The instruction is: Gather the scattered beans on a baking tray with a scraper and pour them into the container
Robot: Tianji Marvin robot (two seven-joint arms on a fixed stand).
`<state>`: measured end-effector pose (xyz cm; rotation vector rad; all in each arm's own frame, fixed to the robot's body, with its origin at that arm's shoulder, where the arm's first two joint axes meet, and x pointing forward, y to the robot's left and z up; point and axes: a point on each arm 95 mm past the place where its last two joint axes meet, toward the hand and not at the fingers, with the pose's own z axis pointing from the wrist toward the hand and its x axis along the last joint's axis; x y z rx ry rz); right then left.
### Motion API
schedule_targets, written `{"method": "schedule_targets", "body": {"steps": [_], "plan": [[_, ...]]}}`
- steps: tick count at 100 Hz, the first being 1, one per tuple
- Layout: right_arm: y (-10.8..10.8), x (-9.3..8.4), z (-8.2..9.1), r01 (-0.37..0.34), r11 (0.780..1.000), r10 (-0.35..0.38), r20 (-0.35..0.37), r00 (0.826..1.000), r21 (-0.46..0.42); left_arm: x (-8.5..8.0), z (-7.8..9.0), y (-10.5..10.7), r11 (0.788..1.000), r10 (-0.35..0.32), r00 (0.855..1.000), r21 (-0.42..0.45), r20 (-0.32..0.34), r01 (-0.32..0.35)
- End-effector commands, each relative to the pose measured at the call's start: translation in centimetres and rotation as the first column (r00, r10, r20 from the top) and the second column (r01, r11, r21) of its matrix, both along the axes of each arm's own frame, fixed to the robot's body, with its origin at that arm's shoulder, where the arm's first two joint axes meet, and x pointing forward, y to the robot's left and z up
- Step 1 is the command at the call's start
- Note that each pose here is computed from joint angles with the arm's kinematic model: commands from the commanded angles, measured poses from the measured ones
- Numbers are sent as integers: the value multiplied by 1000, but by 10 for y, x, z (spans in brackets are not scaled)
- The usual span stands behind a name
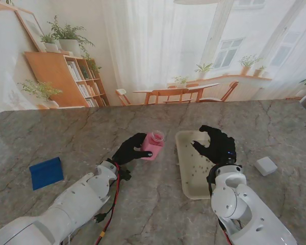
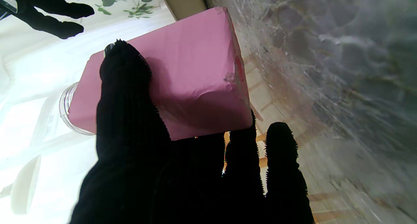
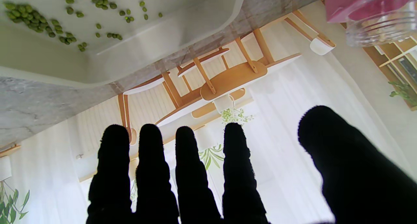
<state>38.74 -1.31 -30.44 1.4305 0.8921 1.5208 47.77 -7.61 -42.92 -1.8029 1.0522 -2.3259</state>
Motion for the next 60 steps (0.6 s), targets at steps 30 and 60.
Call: {"method": "schedule_targets", "body": {"steps": [30, 60], "plan": [[2, -1, -4, -5, 1000, 5, -20, 1000, 22, 1, -2, -3, 999, -15, 1000, 31, -22, 16], [2, 0, -5, -2, 999, 3, -19, 1000, 34, 0, -6, 2, 996, -21, 999, 82, -42, 25]]}}
